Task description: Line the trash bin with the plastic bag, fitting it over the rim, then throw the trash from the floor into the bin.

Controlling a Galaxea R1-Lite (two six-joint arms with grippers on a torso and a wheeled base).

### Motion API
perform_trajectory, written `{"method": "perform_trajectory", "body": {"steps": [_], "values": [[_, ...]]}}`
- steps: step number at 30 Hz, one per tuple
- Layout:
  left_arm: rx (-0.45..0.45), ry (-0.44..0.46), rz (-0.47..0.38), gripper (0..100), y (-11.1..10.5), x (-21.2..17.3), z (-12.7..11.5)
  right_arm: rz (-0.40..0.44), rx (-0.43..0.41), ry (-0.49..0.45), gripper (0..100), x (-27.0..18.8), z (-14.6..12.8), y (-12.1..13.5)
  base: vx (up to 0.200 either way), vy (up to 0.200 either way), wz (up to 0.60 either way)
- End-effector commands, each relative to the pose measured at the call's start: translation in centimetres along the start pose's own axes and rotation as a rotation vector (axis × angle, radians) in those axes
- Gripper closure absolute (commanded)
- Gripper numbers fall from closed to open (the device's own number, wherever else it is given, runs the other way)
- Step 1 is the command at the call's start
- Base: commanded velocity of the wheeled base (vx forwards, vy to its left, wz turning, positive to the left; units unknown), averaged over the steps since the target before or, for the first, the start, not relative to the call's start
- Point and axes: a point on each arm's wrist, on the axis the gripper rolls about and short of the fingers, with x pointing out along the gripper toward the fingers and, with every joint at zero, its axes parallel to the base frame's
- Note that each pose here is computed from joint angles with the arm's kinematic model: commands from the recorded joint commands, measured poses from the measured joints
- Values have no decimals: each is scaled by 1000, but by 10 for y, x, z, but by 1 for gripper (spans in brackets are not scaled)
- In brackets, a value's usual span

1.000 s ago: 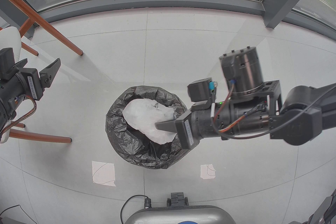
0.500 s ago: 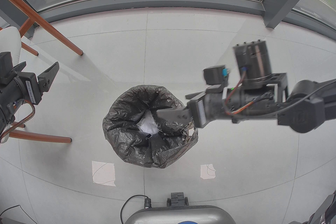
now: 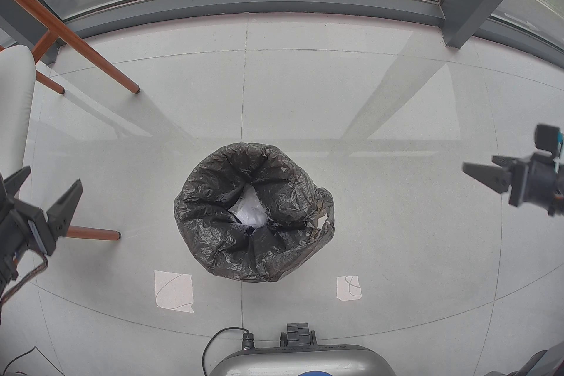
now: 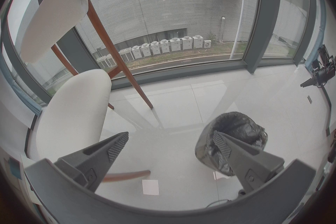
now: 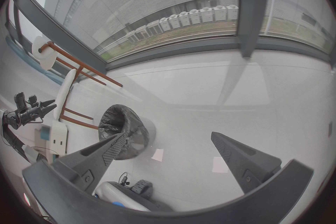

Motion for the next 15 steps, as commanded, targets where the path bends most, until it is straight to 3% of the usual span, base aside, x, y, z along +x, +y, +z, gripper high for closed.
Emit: {"method": "perform_trajectory", "body": {"steps": [1, 4, 7, 11, 13, 15], "values": [[-20, 34, -121, 0, 11, -61, -77, -209, 16, -181, 0, -110, -126, 1, 0, 0, 0], [-22, 29, -153, 0, 13, -75, -98, -212, -30, -211, 0, -121, -174, 6, 0, 0, 0], [-22, 28, -151, 0, 16, -90, -121, -220, -49, -225, 0, -137, -203, 12, 0, 0, 0], [-35, 2, -102, 0, 20, -109, -150, -224, -106, -351, 0, -151, -210, 17, 0, 0, 0], [-74, -60, -51, 0, 23, -118, -153, -314, -128, -354, 0, -149, -212, 14, 0, 0, 0], [-91, -67, -18, 0, 24, -119, -153, -440, -88, -364, 0, -148, -215, 11, 0, 0, 0]]}}
